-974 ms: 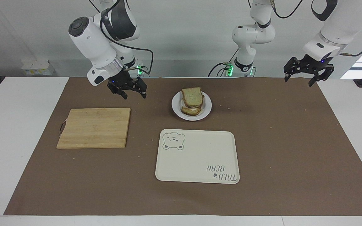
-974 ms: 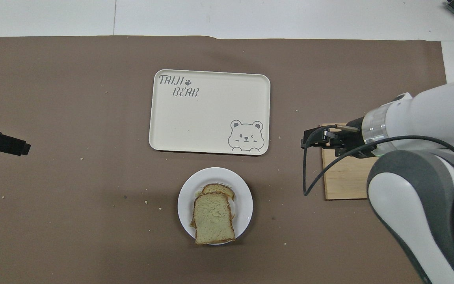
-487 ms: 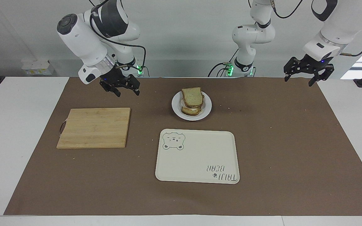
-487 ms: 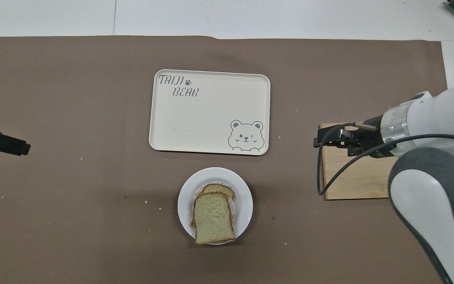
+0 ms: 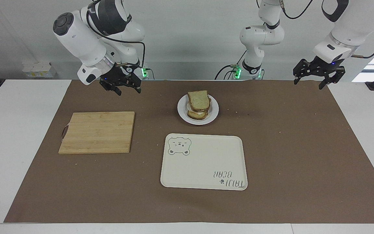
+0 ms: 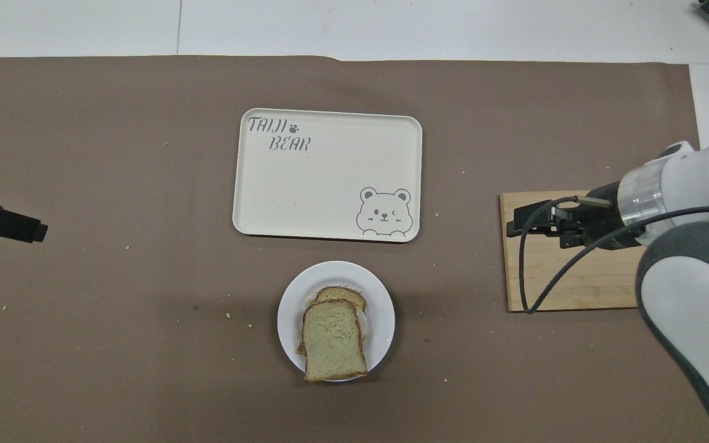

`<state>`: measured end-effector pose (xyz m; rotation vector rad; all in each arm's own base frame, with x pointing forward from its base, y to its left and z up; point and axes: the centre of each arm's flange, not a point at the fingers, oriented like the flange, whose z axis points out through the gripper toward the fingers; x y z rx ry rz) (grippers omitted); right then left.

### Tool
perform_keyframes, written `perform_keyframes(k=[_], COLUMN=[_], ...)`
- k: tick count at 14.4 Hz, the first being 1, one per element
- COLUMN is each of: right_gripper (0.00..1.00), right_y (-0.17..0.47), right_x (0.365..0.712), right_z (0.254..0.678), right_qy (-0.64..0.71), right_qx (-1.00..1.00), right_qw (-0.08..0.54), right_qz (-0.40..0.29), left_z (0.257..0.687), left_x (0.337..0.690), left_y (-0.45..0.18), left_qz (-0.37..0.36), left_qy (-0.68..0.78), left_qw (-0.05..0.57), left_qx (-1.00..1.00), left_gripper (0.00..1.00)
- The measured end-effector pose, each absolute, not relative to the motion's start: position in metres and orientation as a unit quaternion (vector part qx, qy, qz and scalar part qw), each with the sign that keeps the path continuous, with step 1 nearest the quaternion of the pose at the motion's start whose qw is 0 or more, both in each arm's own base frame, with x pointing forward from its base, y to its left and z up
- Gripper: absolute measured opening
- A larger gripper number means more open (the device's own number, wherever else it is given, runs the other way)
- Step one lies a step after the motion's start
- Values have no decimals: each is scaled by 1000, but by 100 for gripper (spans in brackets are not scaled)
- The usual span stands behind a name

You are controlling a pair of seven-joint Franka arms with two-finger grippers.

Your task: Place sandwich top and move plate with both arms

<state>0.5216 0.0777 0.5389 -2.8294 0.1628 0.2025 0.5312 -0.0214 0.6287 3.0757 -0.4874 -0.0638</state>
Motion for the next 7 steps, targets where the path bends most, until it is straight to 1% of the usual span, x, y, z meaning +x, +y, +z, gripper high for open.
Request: perform_keyframes(k=[7], right_gripper=[100], right_y=[50], right_x=[520], right_z=[536], right_qy=[32], right_qx=[-986], right_qw=[146], right_qz=[77], left_z=[632], left_x=[529], left_y=[-22], left_qz=[-20], left_qy=[-157], left_qw=[13], left_qx=[987], left_gripper=[100])
